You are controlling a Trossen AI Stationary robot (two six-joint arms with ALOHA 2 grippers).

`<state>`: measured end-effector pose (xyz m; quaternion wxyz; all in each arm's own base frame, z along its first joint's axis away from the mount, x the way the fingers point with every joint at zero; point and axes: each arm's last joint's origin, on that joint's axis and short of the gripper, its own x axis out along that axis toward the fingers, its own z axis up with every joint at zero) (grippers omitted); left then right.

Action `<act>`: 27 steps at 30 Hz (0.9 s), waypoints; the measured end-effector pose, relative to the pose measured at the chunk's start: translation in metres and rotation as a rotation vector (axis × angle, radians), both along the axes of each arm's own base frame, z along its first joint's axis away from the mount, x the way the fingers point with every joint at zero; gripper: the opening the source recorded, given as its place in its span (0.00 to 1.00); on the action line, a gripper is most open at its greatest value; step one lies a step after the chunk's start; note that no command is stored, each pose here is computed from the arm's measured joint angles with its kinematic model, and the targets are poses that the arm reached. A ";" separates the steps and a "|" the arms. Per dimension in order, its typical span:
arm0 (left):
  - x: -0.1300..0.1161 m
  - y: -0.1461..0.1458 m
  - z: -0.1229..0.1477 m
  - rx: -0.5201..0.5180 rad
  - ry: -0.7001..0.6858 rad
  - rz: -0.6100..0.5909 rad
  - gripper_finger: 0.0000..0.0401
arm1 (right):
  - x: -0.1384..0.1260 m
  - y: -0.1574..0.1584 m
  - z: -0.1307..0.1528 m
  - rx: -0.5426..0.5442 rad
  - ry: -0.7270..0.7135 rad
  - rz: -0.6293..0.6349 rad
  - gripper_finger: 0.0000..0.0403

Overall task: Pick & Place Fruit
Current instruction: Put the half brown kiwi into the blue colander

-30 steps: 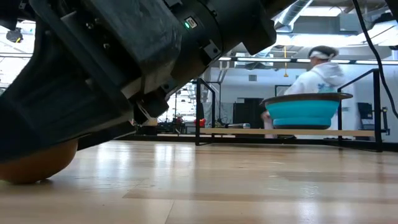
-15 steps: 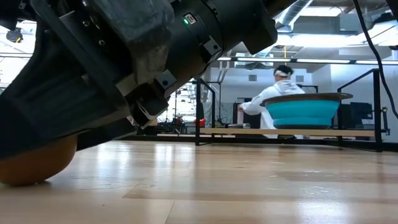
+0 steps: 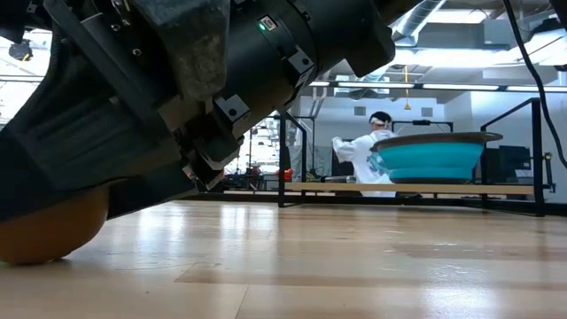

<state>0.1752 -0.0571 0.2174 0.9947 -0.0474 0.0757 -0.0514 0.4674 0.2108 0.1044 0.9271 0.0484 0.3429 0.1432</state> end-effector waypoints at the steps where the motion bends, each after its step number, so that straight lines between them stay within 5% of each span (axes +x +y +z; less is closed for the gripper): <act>1: 0.000 0.000 0.000 0.000 0.000 0.000 0.00 | 0.000 0.000 0.000 0.000 0.000 0.000 0.59; 12: 0.000 0.000 0.000 0.000 0.000 0.000 0.00 | -0.007 -0.006 0.036 0.006 0.030 -0.019 0.58; 27: 0.000 0.000 0.000 0.000 0.001 0.000 0.00 | -0.066 -0.056 0.151 -0.048 0.268 -0.120 0.57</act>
